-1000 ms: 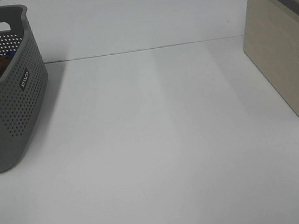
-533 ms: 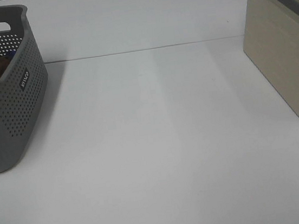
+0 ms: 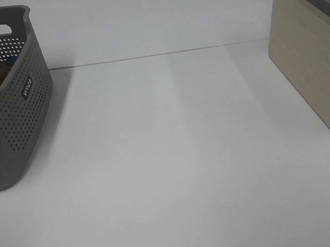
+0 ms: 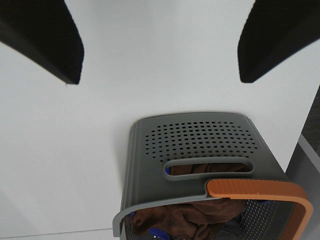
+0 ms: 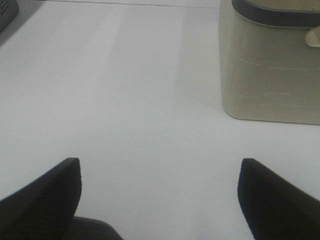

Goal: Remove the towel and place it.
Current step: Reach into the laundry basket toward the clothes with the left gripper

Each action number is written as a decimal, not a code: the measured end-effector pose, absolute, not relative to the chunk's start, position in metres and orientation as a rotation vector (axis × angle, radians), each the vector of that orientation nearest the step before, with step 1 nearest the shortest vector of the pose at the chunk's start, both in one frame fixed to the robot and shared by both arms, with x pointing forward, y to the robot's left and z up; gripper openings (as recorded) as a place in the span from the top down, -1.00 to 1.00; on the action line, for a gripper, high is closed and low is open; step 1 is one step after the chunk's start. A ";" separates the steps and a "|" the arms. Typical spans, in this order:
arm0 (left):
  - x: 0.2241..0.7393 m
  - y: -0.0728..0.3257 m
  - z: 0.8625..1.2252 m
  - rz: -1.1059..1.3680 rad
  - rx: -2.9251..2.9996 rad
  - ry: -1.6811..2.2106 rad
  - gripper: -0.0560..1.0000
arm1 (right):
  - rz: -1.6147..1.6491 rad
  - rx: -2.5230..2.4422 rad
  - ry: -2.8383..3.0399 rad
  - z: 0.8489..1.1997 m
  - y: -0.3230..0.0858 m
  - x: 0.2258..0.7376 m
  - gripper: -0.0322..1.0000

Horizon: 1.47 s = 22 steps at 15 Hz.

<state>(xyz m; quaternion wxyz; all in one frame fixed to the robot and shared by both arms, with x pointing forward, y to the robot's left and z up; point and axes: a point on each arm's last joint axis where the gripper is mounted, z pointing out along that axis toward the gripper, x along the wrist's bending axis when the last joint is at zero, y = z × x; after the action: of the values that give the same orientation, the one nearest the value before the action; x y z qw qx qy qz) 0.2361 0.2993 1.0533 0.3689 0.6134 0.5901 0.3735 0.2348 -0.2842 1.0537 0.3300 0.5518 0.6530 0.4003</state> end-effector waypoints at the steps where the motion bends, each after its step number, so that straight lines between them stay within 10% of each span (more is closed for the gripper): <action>1: 0.236 0.299 1.053 0.959 1.575 1.515 -0.62 | 1.047 1.443 1.708 1.054 -0.284 0.235 -0.63; 22: 0.236 0.299 1.053 0.959 1.575 1.515 -0.62 | 1.047 1.443 1.708 1.054 -0.284 0.235 -0.63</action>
<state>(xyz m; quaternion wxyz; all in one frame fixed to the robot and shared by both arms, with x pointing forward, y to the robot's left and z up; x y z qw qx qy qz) 0.2361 0.2993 1.0533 0.3689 0.6134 0.5901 0.3735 0.2348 -0.2842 1.0537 0.3300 0.5518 0.6530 0.4003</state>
